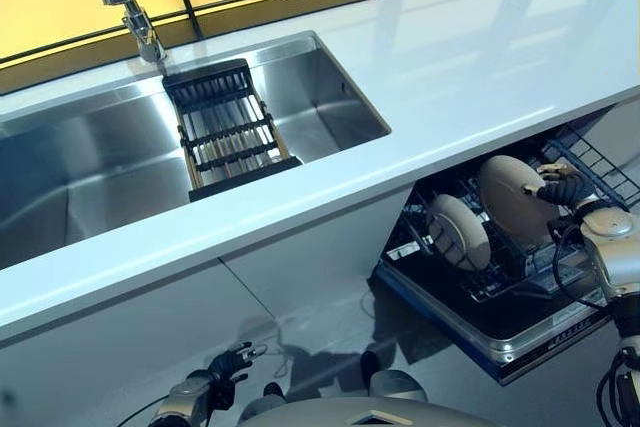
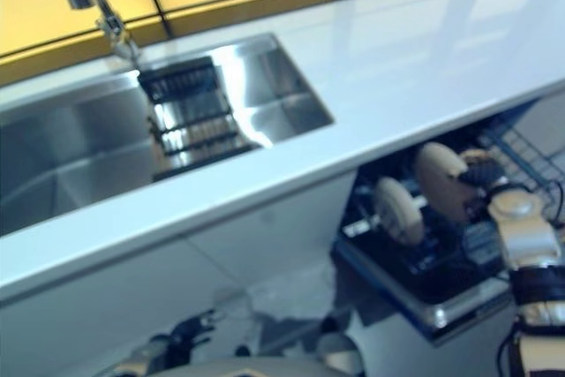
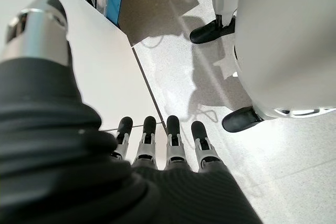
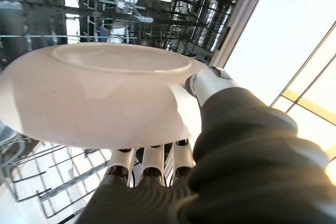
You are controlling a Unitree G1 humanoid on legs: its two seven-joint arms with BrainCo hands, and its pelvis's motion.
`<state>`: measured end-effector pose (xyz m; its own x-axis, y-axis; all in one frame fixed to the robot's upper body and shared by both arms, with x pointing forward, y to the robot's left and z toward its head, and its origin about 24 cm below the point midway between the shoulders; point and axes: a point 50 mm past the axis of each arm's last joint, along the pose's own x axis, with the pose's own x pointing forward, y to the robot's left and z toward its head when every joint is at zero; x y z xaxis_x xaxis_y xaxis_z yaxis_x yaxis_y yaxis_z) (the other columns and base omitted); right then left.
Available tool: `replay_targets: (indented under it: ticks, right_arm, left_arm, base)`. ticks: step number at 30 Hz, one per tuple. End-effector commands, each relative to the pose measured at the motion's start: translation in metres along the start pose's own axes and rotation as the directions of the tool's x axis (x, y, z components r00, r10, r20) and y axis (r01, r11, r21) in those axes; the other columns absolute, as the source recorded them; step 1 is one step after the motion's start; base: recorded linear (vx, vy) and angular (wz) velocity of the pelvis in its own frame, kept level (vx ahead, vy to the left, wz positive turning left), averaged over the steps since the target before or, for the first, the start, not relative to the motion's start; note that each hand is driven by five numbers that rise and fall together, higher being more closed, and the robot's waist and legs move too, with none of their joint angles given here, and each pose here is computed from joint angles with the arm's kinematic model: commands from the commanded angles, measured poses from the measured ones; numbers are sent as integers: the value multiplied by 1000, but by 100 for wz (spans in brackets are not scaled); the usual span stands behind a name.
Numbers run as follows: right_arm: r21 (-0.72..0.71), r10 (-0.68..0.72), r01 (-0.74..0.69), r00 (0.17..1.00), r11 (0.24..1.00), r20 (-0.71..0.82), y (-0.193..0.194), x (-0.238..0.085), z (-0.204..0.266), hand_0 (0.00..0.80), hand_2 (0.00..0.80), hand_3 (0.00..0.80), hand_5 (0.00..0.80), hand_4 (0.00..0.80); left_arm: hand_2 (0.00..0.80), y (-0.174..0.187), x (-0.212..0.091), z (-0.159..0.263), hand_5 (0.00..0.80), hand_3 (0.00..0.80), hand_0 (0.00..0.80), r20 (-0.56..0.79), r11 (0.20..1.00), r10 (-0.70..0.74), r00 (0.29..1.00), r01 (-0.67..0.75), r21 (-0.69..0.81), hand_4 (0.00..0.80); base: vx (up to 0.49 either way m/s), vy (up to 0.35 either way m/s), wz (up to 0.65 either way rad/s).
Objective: Take plates into dishwasher
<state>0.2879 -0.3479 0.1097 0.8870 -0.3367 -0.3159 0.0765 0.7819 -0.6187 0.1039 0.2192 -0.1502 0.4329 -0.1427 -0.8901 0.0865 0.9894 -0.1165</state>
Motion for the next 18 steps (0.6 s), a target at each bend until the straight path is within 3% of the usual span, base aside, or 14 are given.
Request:
replay_targets:
  ticks: [1,18]
  right_arm:
    - [39,-86,84,993,996,79,-21,9,36,800,800,800,800,800]
    - [52,-115,116,993,992,-14,-31,21,33,800,800,800,800,800]
  left_arm:
    - [0,16,-3,20,0,0,0,52,995,23,998,-27,96,0]
    - [0,1,1,46,0,0,0,174,997,-50,983,40,64,0]
  base:
    - [15,-21,3]
    - [-41,27,1]
